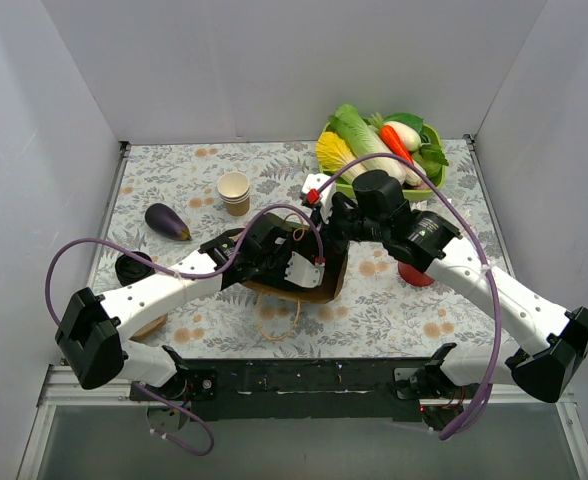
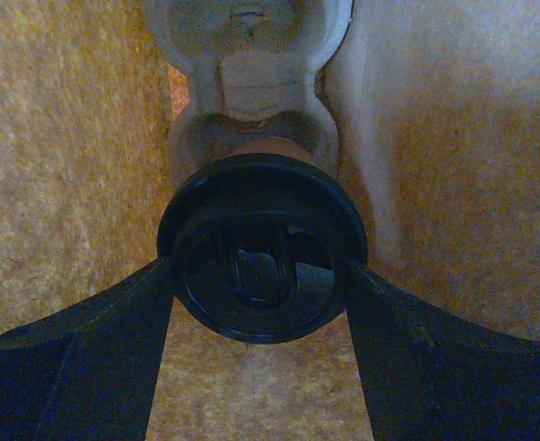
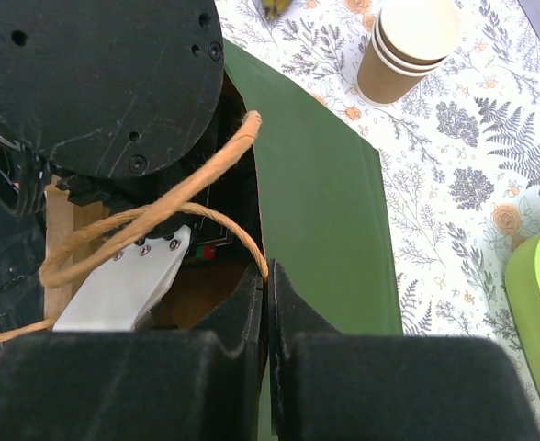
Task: Pack the takeout coffee
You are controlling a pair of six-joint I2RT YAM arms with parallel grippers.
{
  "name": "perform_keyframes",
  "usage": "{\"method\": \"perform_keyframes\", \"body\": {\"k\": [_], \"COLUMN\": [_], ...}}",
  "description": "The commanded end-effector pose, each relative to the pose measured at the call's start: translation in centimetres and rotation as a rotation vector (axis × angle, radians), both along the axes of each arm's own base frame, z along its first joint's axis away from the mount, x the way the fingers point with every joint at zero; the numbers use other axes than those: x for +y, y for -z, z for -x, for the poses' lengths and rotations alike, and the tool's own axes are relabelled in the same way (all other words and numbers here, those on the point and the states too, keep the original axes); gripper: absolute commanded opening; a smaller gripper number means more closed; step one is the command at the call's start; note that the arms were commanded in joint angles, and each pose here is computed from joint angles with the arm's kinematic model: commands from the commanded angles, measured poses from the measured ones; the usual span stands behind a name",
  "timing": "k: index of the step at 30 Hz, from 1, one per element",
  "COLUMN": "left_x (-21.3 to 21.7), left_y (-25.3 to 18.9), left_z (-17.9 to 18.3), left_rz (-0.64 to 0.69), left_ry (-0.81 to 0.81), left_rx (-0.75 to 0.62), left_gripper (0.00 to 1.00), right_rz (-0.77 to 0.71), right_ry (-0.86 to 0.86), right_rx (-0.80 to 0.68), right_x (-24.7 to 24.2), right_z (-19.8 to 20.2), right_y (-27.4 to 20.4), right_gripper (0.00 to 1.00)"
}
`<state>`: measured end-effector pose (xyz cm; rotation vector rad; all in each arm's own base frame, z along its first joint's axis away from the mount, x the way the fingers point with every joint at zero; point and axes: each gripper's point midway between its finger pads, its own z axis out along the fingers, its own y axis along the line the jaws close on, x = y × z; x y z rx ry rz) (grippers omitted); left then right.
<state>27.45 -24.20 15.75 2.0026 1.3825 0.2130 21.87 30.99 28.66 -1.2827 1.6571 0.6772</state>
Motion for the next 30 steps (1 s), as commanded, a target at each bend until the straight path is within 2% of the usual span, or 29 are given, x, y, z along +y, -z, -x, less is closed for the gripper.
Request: {"method": "perform_keyframes", "body": {"k": [1,16,30], "left_x": [-0.6,-1.3,-1.6], "left_y": [-0.4,-1.4,-0.8], "left_z": [-0.7,-2.2,-4.0], "left_rz": [0.063,0.143,0.154], "left_ry": [-0.012,-0.044,-0.089], "left_rx": [-0.005,-0.045,-0.084], "left_gripper": [0.0,0.0,0.0], "right_rz": [-0.081,-0.095,-0.108], "right_ry": [-0.077,-0.067,-0.089], "right_rx": [0.031,0.111,0.215], "right_x": [1.2,0.8,0.3], "right_z": [1.3,0.3,0.0], "right_y": [-1.9,-1.7,-1.6], "right_gripper": [0.01,0.01,0.01]}}
